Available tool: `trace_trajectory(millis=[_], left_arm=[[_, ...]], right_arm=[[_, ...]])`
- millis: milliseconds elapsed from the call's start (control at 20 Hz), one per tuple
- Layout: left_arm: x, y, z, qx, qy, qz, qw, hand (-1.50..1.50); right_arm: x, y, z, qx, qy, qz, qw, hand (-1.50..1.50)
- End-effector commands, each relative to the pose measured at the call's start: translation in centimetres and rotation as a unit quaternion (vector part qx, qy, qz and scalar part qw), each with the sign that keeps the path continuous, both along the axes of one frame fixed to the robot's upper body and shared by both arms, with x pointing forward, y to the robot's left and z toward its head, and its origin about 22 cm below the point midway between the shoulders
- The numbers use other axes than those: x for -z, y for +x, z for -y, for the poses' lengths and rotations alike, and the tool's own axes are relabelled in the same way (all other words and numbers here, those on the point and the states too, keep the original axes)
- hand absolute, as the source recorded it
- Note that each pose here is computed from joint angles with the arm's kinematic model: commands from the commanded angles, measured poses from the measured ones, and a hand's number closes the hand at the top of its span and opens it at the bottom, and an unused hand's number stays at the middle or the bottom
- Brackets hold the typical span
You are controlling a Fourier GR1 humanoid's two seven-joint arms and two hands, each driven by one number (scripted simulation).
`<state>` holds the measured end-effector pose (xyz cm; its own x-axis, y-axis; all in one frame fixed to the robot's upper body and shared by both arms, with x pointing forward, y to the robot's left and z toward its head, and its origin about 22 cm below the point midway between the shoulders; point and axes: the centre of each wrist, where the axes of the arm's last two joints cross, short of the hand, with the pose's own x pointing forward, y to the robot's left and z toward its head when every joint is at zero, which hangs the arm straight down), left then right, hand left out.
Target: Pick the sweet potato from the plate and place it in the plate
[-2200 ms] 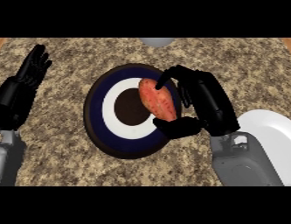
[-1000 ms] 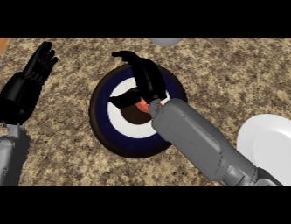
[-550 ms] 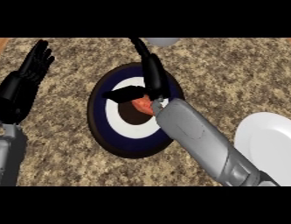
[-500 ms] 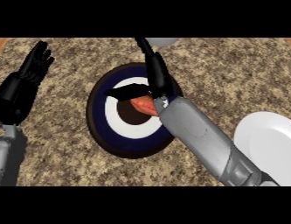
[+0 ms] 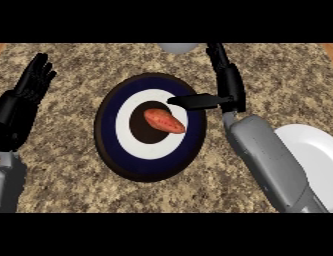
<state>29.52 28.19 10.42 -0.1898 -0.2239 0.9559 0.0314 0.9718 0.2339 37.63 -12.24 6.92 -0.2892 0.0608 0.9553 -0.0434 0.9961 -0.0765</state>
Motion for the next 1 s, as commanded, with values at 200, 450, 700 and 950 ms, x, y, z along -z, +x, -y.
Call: trace_trajectory(millis=[200,450,700,950], left_arm=[[-0.3,0.6,0.6,-0.001,-0.005,0.003,1.0,0.0],[1.8,-1.0,0.8,0.002,-0.001,0.007,1.0,0.0],[-0.1,-1.5,0.6,0.006,-0.006,-0.004,1.0,0.0],[0.8,-0.2,-0.1,0.008,-0.009,-0.008,0.9999,0.0]], right_arm=[[2.8,-1.5,10.4,0.0,-0.001,0.016,1.0,-1.5],[3.1,-1.0,16.3,0.002,-0.005,0.017,1.0,-1.5],[5.2,-1.5,16.9,-0.018,-0.018,0.013,1.0,-1.5],[5.7,-2.2,23.4,0.023,-0.043,0.044,0.998,-1.5]])
